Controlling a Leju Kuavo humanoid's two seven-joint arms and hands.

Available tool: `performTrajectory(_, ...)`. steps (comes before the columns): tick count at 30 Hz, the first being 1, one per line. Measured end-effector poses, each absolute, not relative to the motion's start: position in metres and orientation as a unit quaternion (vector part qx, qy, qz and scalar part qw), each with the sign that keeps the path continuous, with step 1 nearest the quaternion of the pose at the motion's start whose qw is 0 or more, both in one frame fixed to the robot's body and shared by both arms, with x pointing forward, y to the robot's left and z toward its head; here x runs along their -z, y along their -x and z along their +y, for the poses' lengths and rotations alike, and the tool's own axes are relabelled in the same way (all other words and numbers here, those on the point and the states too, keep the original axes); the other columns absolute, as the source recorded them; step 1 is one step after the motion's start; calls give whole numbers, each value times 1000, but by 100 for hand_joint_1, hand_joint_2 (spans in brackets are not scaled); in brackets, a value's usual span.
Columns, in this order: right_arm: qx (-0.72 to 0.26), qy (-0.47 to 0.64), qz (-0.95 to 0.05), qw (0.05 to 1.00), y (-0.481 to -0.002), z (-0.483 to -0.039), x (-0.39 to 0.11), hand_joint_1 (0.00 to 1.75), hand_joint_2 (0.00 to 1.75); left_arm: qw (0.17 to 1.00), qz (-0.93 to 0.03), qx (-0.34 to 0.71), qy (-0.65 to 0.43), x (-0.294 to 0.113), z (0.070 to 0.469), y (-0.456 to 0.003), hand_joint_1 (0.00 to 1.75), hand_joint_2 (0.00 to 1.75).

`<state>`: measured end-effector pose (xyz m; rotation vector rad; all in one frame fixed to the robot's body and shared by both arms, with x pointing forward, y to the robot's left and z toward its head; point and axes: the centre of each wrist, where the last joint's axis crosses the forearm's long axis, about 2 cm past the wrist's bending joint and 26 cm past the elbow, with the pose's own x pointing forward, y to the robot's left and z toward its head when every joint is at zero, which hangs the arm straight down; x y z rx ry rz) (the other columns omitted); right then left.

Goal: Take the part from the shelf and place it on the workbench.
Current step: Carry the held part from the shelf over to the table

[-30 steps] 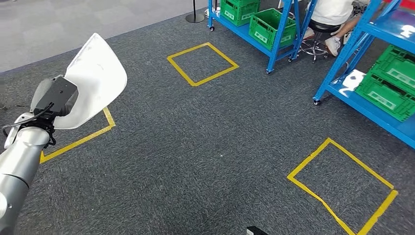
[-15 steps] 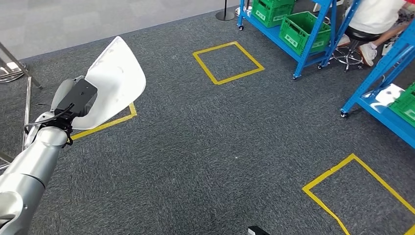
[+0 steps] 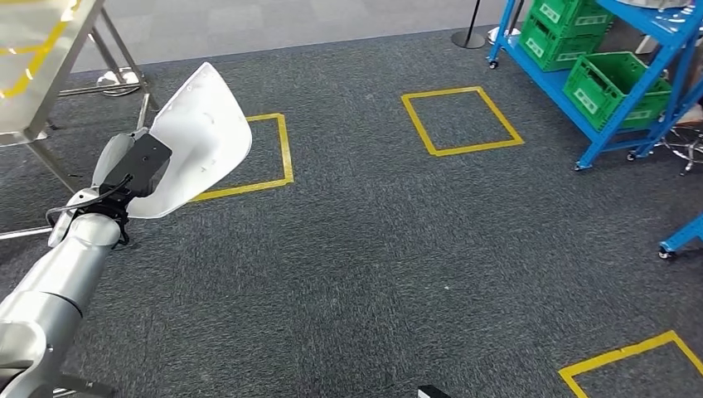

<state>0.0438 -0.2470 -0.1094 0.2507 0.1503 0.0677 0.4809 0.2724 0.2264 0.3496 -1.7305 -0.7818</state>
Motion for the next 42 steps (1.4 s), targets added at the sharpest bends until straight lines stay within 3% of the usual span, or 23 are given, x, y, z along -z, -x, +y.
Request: performTrajectory(42, -40, -126, 75, 988, -45, -245, 109, 0, 0, 586, -715, 335, -182, -210, 296, -474, 175, 175)
